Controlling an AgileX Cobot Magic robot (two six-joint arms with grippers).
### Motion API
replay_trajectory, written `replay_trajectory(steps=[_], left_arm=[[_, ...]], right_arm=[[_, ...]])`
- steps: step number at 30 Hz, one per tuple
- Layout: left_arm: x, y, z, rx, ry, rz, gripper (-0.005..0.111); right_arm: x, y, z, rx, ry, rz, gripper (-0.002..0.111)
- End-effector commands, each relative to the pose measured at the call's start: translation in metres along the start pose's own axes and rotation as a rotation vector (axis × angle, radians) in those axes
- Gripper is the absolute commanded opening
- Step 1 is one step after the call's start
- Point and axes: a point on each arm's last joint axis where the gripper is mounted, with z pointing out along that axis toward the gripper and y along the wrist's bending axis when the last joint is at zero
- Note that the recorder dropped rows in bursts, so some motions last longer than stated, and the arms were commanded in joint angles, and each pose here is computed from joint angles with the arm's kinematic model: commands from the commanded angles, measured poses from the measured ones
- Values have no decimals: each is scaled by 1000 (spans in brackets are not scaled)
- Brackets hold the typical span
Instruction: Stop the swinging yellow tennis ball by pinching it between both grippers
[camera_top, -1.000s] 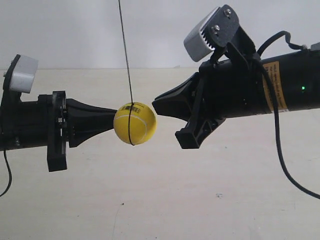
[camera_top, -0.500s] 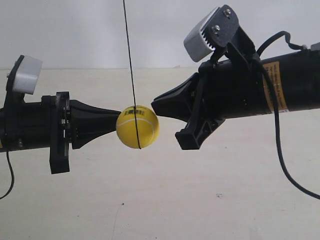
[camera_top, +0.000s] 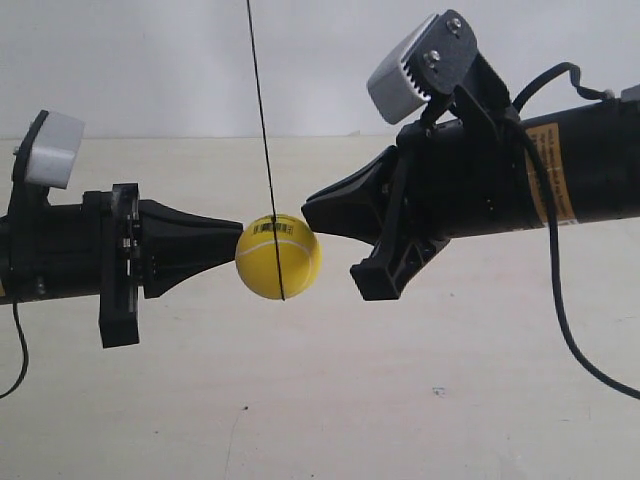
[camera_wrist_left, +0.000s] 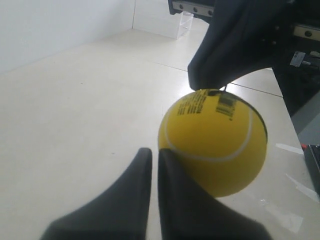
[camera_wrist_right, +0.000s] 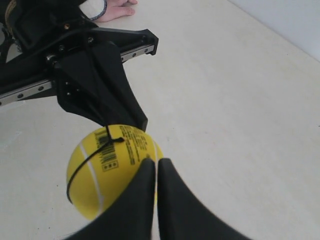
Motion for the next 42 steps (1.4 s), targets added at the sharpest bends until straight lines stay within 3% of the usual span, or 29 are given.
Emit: replay_trajectory(steps=[1, 22, 30, 42], left_arm=[[0, -2, 1, 4, -11, -4, 5], [0, -1, 1, -4, -17, -8, 5], [-3, 3, 0, -44, -45, -25, 5], [10, 32, -7, -378, 57, -204, 5]], right_arm=[[-3, 0, 0, -2, -8, -5, 0], [-3, 0, 0, -4, -10, -4, 0], [-1, -11, -1, 123, 15, 2, 0], [3, -33, -6, 369, 45, 105, 0]])
